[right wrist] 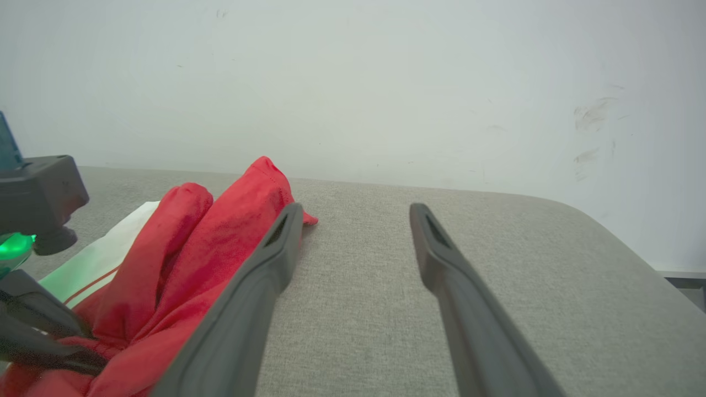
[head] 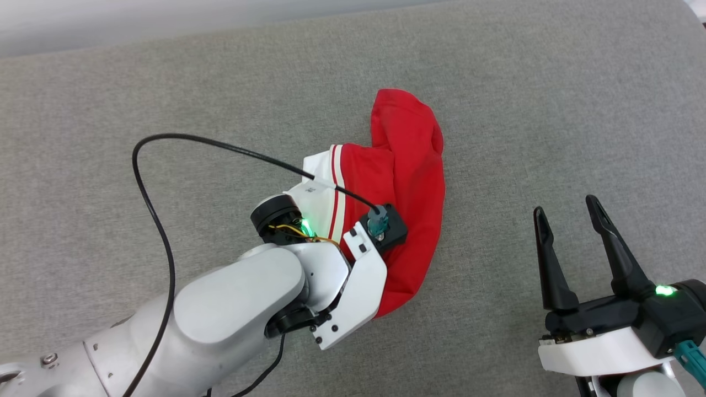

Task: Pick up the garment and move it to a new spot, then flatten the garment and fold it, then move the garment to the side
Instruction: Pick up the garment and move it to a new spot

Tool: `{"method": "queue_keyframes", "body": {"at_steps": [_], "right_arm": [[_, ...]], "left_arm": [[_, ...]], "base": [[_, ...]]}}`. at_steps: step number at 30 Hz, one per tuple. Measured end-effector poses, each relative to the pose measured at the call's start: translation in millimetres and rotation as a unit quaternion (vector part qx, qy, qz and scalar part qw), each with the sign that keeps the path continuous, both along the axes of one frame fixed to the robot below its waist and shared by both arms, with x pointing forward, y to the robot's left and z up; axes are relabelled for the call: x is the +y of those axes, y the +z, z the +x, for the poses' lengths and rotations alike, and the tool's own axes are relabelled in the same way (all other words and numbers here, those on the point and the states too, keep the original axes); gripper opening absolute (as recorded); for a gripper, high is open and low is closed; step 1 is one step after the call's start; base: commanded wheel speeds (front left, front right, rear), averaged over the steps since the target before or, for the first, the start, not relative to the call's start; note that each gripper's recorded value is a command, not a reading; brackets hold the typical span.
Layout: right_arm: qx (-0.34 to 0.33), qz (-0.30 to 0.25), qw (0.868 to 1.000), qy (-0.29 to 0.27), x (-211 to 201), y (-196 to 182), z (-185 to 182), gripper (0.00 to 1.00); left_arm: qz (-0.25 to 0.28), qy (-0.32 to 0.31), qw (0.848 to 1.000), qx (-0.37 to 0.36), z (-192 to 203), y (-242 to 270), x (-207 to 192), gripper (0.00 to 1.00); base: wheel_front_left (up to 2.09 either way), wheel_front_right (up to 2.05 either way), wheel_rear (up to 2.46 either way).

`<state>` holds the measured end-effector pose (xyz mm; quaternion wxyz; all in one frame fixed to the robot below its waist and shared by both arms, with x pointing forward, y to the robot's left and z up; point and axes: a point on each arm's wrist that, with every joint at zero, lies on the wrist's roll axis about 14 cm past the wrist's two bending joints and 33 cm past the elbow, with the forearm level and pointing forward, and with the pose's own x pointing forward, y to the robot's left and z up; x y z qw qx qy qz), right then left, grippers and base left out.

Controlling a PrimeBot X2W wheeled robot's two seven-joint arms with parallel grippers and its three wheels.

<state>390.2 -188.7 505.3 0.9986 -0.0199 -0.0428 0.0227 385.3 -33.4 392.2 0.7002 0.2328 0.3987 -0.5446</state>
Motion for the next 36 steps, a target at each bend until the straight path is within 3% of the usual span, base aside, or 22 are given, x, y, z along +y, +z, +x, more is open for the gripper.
{"method": "queue_keyframes", "body": {"at_steps": [1,2,3,7,10,15,20,23,31,36], "right_arm": [[-0.001,0.0,1.0,0.0,0,1,0,1.0],[-0.002,0.001,1.0,0.001,1,1,-1,1.0],[-0.002,0.002,1.0,0.002,1,2,-2,1.0],[-0.006,0.004,1.0,0.004,3,6,-9,1.0],[-0.01,0.005,1.0,0.003,3,9,-17,1.0],[-0.018,0.008,1.0,0.012,9,15,-25,1.0],[-0.025,0.009,0.999,0.021,14,19,-27,1.0],[-0.029,0.009,0.999,0.025,16,21,-26,1.0],[-0.034,0.009,0.999,0.028,17,24,-28,1.0],[-0.033,0.01,0.999,0.026,16,24,-33,1.0]], "left_arm": [[-0.004,0.002,1.0,-0.006,1,2,0,0.0],[-0.012,0.003,1.0,-0.018,3,4,0,0.18],[-0.026,0.006,0.999,-0.032,6,8,-1,1.0],[-0.111,0.025,0.989,-0.091,20,42,-15,1.0],[-0.186,0.043,0.967,-0.17,39,88,-25,1.0],[-0.279,0.102,0.905,-0.304,62,158,-14,1.0],[-0.332,0.181,0.836,-0.397,69,195,22,1.0],[-0.332,0.242,0.796,-0.445,75,205,56,1.0],[-0.305,0.384,0.72,-0.491,63,204,128,1.0],[-0.285,0.441,0.69,-0.498,42,192,161,1.0]], "base": [[0.0,0.0,0.0],[0.0,0.0,0.0],[0.0,0.0,0.0],[0.0,0.0,0.0],[0.0,0.0,0.0],[0.0,0.0,0.0],[0.0,0.0,0.0],[0.0,0.0,0.0],[0.0,0.0,0.0],[0.0,0.0,0.0]]}}
